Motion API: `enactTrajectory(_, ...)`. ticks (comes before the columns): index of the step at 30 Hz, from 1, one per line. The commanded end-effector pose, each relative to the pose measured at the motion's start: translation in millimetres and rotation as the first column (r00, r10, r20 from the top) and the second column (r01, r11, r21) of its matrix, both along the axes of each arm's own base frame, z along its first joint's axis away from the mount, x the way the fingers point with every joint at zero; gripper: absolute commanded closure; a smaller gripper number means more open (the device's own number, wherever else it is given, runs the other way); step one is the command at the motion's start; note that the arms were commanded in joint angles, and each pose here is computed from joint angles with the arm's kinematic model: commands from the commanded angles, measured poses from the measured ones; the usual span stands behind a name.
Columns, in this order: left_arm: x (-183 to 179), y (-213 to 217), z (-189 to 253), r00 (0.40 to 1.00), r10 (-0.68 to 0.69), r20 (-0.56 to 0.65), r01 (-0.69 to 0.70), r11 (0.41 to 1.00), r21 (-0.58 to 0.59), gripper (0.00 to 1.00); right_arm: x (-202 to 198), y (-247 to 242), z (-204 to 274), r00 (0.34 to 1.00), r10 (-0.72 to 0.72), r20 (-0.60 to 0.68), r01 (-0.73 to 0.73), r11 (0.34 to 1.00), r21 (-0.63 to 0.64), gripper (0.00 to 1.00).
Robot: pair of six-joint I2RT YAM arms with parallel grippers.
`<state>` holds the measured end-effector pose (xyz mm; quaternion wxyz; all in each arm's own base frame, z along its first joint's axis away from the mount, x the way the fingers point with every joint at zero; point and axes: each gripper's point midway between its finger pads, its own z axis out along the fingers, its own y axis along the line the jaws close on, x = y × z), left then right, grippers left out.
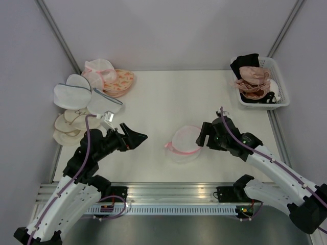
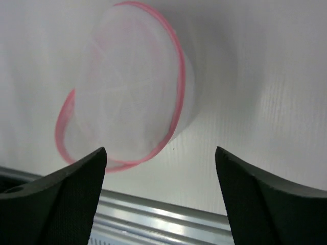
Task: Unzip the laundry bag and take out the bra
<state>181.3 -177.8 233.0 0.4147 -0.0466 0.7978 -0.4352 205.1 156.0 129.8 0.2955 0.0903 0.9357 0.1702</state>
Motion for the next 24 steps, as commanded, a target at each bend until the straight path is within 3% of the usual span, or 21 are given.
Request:
enactTrajectory(1, 4.5, 0.7, 9.5, 1.0, 0.015, 0.024, -0.015, 1.0, -0.011, 0.0, -10.6, 16.4, 23.3, 0.988, 0.139, 0.061, -0.144, 0.986, 0.081, 0.02)
enactTrajectory(7, 5.4, -3.4, 5.2, 1.0, -0.003, 0.013, 0.003, 1.0, -0.015, 0.0, -5.5, 26.1, 47.5, 0.966, 0.229, 0.122, -0.239, 0.968, 0.073, 0.02)
enactTrajectory(18, 2.4, -11.6, 3.7, 0.997, -0.069, 0.029, 0.069, 0.998, -0.007, 0.01, 3.6, 38.6, 152.5, 0.845, 0.213, 0.491, -0.34, 0.922, 0.185, 0.02)
enactTrajectory(24, 1.6, -17.6, 6.8, 0.993, -0.107, 0.053, 0.108, 0.994, -0.02, 0.0, 1.0, 38.4, 162.9, 0.826, 0.196, 0.528, -0.349, 0.914, 0.207, 0.02)
